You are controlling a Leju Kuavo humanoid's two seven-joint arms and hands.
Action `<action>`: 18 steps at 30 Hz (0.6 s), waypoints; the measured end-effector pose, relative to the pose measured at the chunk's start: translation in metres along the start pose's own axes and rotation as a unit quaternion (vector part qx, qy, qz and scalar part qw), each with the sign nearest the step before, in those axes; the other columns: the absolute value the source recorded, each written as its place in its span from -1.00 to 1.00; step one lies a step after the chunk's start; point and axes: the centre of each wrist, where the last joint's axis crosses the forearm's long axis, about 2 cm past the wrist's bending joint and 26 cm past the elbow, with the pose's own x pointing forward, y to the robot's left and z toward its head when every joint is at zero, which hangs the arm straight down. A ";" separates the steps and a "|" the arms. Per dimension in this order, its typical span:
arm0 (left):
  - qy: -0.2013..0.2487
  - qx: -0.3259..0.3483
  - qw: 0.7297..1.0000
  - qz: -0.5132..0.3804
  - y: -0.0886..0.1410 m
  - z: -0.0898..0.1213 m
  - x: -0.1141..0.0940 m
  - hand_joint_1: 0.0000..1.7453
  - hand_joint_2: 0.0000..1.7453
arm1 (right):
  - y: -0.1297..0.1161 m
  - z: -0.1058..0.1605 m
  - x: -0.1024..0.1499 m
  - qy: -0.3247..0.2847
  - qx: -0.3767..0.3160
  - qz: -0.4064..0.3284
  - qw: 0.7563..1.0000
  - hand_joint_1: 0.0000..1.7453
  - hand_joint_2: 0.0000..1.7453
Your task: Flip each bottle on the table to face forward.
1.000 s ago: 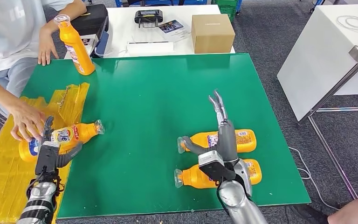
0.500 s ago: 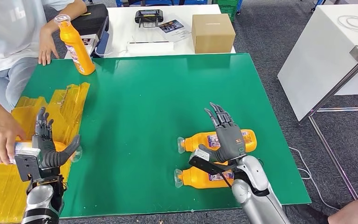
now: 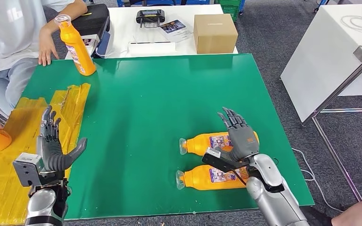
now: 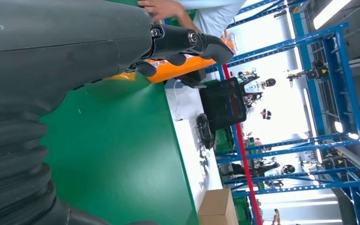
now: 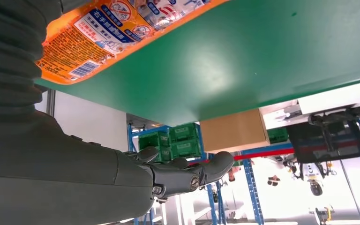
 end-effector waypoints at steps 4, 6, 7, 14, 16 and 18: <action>-0.001 -0.006 1.000 0.011 -0.002 0.000 0.001 -1.00 1.00 | 0.001 0.000 -0.003 0.007 0.013 0.007 1.000 -1.00 1.00; -0.001 -0.017 1.000 0.026 -0.004 0.000 0.002 -1.00 1.00 | 0.000 0.000 -0.007 0.015 0.030 0.015 0.999 -1.00 1.00; -0.003 -0.024 0.999 0.034 -0.006 0.001 0.004 -1.00 1.00 | 0.000 0.001 -0.011 0.019 0.041 0.020 0.999 -1.00 1.00; -0.018 -0.066 0.995 0.077 -0.027 0.007 0.019 -1.00 1.00 | 0.001 0.011 -0.046 0.046 0.108 0.047 0.992 -1.00 1.00; -0.021 -0.073 0.994 0.083 -0.032 0.008 0.022 -1.00 1.00 | 0.002 0.013 -0.052 0.049 0.123 0.045 0.990 -1.00 1.00; -0.025 -0.079 0.993 0.087 -0.036 0.008 0.025 -1.00 1.00 | 0.002 0.014 -0.058 0.050 0.140 0.035 0.988 -1.00 1.00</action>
